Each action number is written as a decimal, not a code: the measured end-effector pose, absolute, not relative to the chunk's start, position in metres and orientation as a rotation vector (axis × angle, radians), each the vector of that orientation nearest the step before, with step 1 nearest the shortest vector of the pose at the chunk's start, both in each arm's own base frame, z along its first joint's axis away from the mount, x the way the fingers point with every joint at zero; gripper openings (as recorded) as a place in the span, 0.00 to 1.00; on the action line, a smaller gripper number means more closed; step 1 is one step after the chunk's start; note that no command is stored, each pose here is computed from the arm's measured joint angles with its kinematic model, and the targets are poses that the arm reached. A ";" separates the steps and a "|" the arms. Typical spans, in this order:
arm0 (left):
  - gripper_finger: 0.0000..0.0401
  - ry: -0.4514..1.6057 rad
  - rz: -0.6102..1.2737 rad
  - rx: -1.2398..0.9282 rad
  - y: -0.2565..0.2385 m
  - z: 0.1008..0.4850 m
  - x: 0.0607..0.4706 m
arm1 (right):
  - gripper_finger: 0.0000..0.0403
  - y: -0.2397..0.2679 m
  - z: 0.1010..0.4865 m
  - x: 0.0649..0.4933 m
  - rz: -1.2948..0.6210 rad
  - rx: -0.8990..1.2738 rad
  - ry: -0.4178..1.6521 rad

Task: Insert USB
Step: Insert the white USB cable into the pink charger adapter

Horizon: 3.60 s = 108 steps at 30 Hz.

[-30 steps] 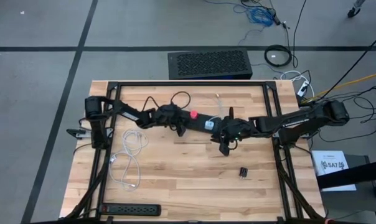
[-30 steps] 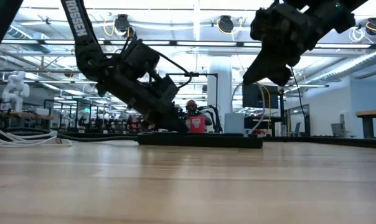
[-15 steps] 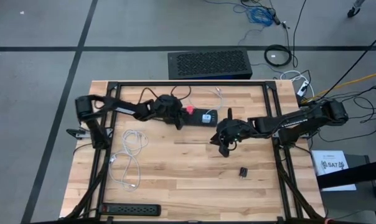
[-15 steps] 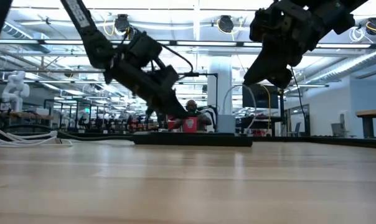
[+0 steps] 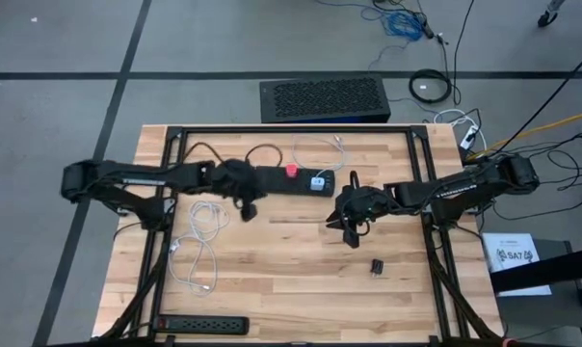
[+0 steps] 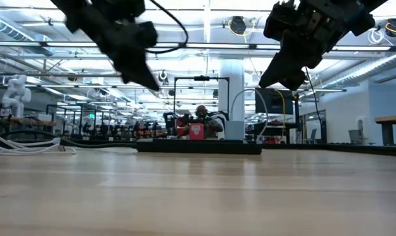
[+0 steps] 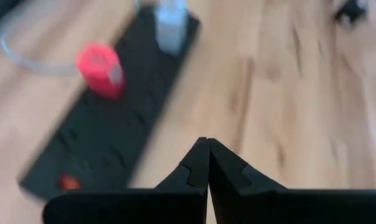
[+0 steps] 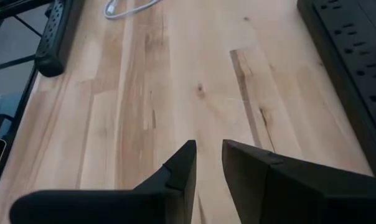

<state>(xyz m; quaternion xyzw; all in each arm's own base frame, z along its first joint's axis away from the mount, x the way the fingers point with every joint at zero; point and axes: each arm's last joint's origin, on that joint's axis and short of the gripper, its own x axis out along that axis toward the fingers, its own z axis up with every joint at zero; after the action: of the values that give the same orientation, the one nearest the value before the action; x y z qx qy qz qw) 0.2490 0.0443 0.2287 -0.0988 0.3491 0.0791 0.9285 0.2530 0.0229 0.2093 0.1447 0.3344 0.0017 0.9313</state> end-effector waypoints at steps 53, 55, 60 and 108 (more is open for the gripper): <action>0.01 1.109 0.267 -0.209 0.009 0.151 0.258 | 0.18 0.024 0.211 0.253 0.060 0.287 0.683; 0.01 1.030 0.230 -0.208 0.009 0.155 0.264 | 0.18 0.023 0.211 0.254 0.051 0.288 0.672; 0.00 0.872 0.187 -0.186 0.009 0.165 0.277 | 0.18 0.015 0.215 0.261 0.005 0.304 0.593; 0.02 1.168 0.156 -0.011 0.026 0.135 0.266 | 0.35 0.004 0.198 0.280 -0.016 0.290 0.560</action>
<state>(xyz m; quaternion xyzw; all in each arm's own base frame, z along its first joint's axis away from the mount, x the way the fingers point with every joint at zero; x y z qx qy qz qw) 0.2663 0.0257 0.1350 -0.0053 0.5507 0.0737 0.8314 0.2803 0.0036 0.1978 0.1425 0.2754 -0.0080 0.9507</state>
